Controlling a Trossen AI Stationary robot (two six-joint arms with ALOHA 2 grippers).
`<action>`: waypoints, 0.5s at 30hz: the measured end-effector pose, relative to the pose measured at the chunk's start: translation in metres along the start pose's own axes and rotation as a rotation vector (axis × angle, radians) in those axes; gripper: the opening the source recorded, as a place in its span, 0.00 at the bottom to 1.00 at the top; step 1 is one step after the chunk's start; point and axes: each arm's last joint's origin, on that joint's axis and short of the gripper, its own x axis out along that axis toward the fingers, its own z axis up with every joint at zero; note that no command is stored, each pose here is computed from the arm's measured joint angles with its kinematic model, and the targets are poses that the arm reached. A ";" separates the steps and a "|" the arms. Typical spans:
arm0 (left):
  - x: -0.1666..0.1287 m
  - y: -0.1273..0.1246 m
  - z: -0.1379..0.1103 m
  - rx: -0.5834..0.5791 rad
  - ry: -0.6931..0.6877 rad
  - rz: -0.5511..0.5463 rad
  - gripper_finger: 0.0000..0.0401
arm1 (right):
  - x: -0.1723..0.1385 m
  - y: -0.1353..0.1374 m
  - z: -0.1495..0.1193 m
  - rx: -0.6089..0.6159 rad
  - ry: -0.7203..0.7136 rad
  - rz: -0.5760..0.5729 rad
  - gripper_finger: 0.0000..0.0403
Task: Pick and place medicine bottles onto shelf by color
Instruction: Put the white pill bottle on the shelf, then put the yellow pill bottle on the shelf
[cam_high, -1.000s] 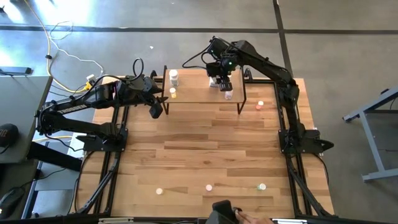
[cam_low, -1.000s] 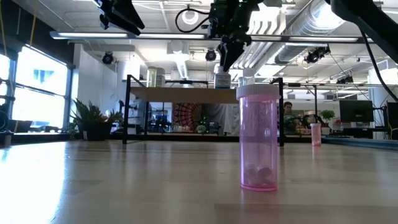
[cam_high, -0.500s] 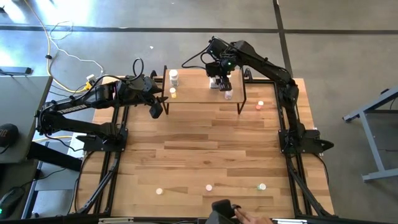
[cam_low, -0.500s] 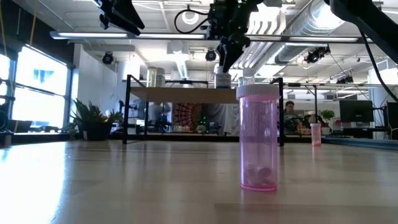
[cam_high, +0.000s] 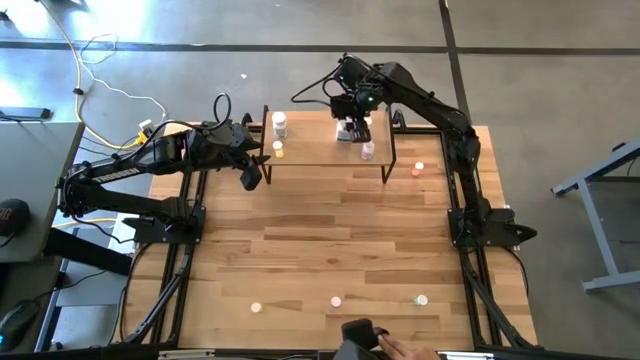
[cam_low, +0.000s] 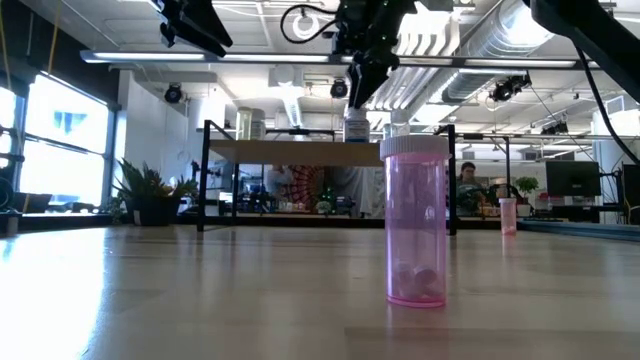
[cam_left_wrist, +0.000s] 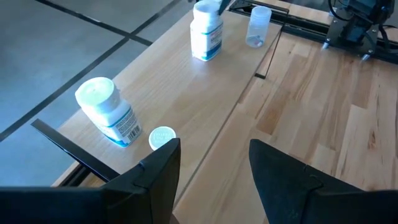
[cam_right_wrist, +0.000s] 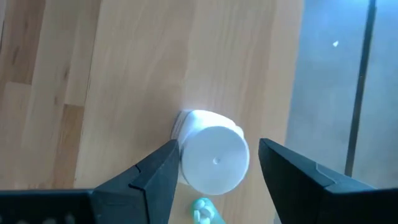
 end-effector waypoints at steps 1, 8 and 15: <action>0.000 0.000 0.000 0.000 0.000 0.000 0.45 | -0.002 -0.001 0.001 0.008 -0.008 -0.007 0.53; 0.000 -0.001 0.000 0.000 0.003 -0.019 0.45 | -0.019 0.003 -0.001 0.035 -0.029 -0.023 0.53; 0.000 -0.003 -0.002 -0.023 0.029 -0.105 0.45 | -0.031 0.008 0.001 0.178 -0.056 -0.026 0.53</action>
